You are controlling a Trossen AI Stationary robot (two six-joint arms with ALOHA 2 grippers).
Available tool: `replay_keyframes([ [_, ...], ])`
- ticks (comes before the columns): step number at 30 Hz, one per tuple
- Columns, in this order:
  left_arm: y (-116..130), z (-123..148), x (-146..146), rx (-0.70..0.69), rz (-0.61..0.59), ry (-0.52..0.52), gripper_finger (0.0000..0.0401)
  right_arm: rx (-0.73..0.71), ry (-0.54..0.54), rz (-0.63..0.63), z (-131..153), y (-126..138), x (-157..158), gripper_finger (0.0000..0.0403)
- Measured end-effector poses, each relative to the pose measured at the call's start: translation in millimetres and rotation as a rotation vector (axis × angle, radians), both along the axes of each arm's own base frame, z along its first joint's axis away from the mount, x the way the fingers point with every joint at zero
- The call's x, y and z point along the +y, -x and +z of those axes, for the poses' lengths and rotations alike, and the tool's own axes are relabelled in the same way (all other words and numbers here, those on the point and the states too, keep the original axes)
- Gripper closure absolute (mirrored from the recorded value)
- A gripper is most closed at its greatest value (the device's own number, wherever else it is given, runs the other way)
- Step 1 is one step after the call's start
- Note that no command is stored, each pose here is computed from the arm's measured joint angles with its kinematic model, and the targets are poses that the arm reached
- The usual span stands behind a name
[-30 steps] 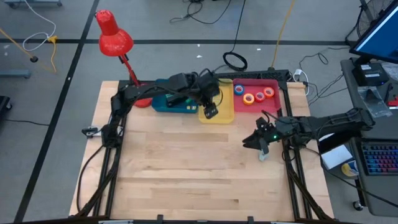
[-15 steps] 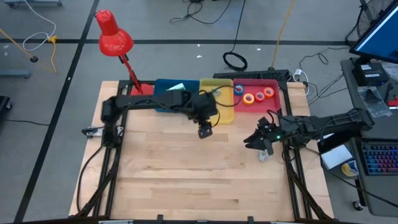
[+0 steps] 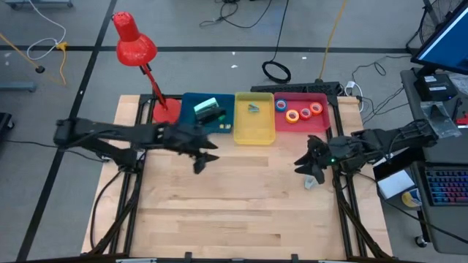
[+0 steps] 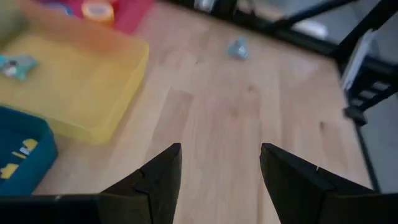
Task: Pick and place Stapler, Stapler remover, tape
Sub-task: Put the light blue staple remover into the yellow bin
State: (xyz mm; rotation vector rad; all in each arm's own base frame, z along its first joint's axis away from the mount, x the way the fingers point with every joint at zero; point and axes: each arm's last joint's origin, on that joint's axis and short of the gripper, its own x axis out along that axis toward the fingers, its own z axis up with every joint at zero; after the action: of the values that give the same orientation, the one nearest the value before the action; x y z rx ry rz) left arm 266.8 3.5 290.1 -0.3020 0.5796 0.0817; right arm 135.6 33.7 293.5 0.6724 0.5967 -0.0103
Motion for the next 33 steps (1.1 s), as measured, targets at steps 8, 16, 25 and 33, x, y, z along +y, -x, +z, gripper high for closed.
replay_keyframes([
  [8, 81, -27, -15, -0.183, 0.146, 0.025, 0.0183, 0.381, 0.035, -0.052, 7, -12, 8, 0.0226],
  [16, 123, -52, -24, -0.284, 0.148, 0.047, 0.0183, 0.722, -0.114, -0.322, -15, -18, 12, 0.0223],
  [25, 135, -64, -24, -0.325, 0.170, 0.047, 0.0183, 0.906, -0.217, -0.587, -20, -5, 8, 0.0226],
  [33, 135, -64, -24, -0.325, 0.178, 0.063, 0.0183, 0.950, -0.302, -0.770, -35, -2, 8, 0.0226],
])
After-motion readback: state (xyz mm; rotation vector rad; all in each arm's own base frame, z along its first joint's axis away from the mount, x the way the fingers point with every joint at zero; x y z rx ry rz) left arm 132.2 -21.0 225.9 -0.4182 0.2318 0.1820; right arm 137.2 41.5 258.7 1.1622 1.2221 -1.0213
